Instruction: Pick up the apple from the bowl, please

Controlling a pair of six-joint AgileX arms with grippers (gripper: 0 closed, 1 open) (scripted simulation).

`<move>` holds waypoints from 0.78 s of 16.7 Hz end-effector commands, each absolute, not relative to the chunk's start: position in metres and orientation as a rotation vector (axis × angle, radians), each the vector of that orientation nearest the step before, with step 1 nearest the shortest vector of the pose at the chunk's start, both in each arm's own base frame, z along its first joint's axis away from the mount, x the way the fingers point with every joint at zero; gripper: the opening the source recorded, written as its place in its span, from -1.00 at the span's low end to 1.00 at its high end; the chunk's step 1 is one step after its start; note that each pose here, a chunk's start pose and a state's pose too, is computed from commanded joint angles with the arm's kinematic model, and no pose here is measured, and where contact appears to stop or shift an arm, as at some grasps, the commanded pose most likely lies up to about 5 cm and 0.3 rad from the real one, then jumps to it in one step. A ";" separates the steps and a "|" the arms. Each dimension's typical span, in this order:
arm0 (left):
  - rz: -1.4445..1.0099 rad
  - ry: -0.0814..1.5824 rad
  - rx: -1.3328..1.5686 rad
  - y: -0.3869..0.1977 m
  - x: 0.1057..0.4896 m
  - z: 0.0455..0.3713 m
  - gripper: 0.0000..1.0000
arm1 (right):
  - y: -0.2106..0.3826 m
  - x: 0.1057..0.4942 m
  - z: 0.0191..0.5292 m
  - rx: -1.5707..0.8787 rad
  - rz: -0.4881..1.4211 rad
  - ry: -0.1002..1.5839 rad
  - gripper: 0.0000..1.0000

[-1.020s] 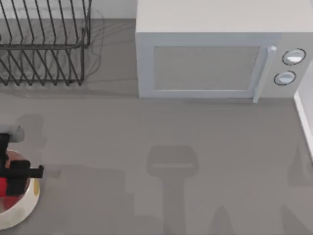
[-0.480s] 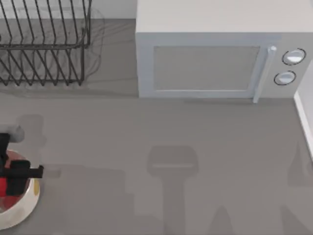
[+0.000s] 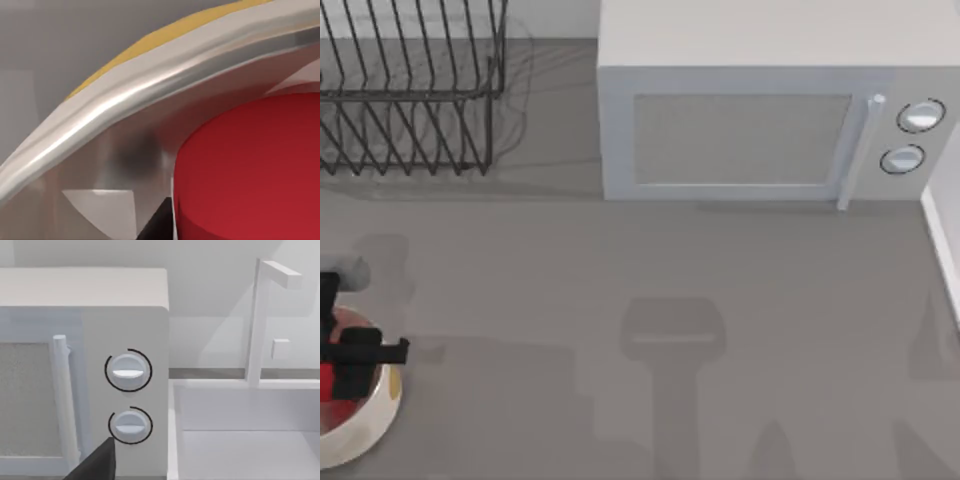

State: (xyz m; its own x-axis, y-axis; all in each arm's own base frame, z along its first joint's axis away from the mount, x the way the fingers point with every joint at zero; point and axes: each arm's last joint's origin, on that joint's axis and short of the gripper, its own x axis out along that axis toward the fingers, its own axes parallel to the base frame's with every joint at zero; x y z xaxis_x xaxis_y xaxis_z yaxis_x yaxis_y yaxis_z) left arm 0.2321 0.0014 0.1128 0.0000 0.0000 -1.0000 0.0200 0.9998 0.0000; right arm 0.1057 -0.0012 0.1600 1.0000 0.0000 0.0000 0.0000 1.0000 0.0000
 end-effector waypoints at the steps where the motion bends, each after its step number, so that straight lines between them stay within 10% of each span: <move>1: -0.016 1.571 0.016 0.001 0.232 0.113 -1.00 | -0.001 0.106 0.160 0.000 0.000 0.000 1.00; 13: -0.020 1.537 0.032 0.002 0.245 0.139 -1.00 | -0.001 0.106 0.160 0.000 0.000 0.000 1.00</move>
